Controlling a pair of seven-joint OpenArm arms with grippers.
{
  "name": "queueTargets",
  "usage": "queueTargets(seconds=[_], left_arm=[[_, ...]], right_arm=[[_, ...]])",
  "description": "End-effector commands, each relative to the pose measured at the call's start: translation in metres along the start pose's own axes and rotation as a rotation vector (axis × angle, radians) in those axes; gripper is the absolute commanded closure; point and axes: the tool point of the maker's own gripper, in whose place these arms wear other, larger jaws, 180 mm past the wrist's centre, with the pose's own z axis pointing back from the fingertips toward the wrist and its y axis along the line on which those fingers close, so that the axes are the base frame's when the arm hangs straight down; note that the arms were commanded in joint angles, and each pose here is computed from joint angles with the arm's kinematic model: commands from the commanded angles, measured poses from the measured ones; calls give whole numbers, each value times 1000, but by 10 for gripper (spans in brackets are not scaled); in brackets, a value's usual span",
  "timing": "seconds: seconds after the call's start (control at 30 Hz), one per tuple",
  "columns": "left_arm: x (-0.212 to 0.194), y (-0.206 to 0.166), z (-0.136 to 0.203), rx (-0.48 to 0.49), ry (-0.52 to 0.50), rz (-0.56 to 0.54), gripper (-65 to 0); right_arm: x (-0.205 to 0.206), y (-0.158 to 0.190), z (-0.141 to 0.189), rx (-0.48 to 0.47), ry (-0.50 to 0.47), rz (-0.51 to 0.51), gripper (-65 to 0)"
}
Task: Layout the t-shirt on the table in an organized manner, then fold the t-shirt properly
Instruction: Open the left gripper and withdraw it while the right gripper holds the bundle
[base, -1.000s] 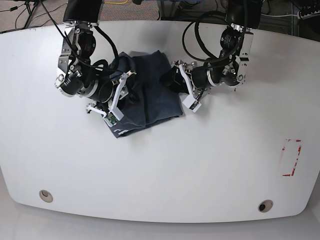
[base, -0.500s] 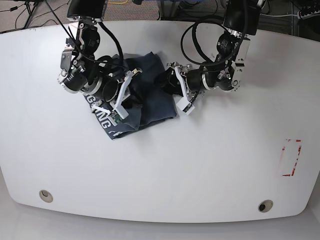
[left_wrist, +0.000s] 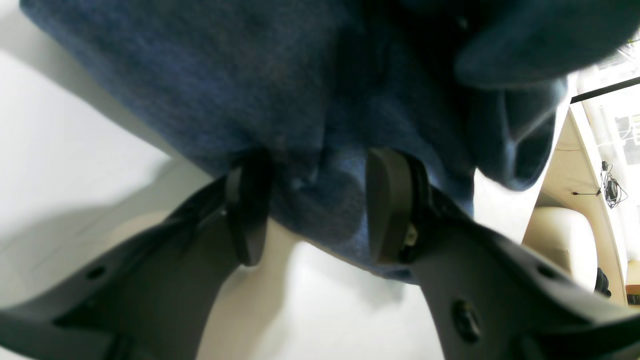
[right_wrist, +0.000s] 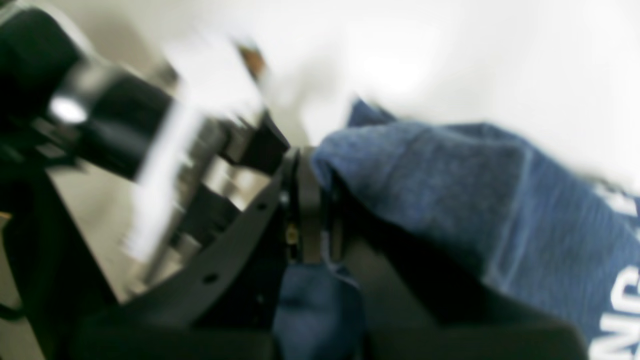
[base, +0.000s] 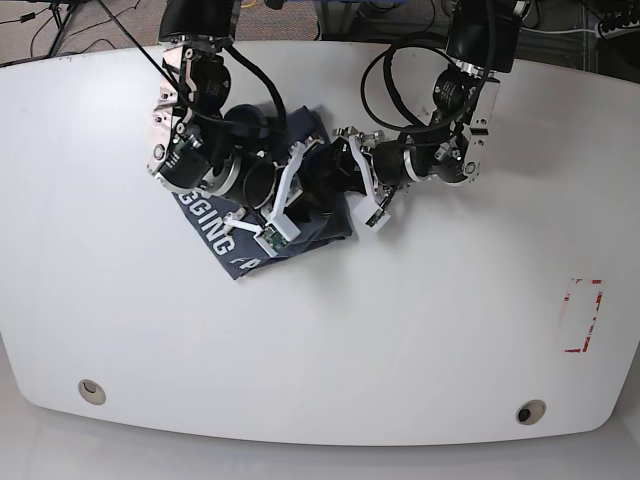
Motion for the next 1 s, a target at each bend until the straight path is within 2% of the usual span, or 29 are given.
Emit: queueTargets(seconds=[0.0,0.17,0.5,0.6,0.73,0.83,0.9,0.97], left_arm=[[3,2,1,12,6,-15,-287],[3,2,1,12,6,-15,-287],[3,2,1,12,6,-15,-287],[4,2,1,13,5,-16,-287],[4,2,1,13,5,-16,-287],[4,2,1,13,5,-16,-287],[4,2,1,13,5,-16,-287],[4,2,1,13,5,-16,-287]], right_arm=[[20,3,2,9,-69,17,-11],[33,8,-5,24,-85,41,-11],[23,11,-36,21,27,92,-30],[25,10,-37,15,29,106,-119],[28,9,-36,13,24,109,-336],[32,10,-32,6,10,122,-471],[37,11,-27,-3,-5,137,-530],[40,12,-23,-11,-16,149,-552]])
